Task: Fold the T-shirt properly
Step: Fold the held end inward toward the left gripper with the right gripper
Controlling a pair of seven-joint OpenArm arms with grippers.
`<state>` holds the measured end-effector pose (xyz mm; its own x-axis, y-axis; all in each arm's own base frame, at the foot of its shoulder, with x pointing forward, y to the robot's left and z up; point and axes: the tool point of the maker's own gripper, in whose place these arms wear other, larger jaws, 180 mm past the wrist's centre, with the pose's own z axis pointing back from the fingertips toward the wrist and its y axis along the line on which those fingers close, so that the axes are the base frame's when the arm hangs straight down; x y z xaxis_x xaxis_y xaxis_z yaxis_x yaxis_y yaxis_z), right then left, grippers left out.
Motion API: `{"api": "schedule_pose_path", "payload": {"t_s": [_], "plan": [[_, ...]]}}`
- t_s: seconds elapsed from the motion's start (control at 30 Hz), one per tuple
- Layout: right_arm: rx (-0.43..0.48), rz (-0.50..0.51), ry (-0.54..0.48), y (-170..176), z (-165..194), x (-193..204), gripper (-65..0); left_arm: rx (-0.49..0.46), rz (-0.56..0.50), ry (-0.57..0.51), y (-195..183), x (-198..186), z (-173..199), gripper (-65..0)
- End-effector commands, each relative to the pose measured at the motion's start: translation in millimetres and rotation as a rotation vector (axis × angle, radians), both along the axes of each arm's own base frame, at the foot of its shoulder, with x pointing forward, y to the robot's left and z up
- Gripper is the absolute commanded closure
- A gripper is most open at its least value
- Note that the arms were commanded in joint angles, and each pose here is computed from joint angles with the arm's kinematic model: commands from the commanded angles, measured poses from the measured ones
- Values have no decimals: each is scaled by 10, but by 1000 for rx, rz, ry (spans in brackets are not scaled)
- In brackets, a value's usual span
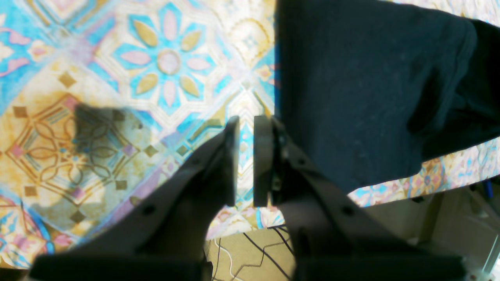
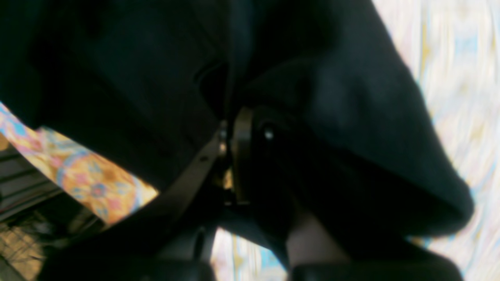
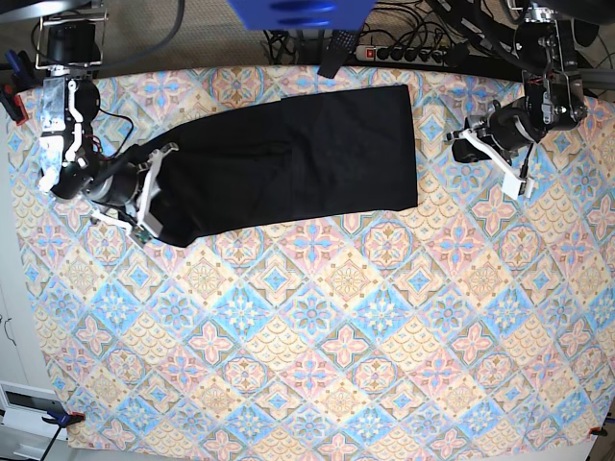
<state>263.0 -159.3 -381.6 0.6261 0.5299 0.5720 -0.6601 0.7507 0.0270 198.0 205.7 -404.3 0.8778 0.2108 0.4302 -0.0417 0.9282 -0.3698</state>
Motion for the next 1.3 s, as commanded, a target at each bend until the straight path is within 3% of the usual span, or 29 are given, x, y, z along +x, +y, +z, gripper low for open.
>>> {"api": "schedule_pose_path", "payload": {"t_s": [0.0, 0.3, 0.57, 0.8, 1.27], "plan": [[29, 41, -61, 122, 175, 71, -3, 5, 0, -28, 33, 52, 70, -45], [56, 208, -97, 634, 315, -133, -4, -5, 23, 20, 77, -40, -71, -45], [136, 362, -137, 1282, 452, -161, -6, -23, 38, 25, 23, -53, -100, -44], [208, 489, -192, 1844, 663, -151, -6, 34, 47, 58, -54, -141, -255, -44], [316, 617, -267, 2504, 1016, -204, -7, 49, 52, 68, -121, -163, -314, -44]]}}
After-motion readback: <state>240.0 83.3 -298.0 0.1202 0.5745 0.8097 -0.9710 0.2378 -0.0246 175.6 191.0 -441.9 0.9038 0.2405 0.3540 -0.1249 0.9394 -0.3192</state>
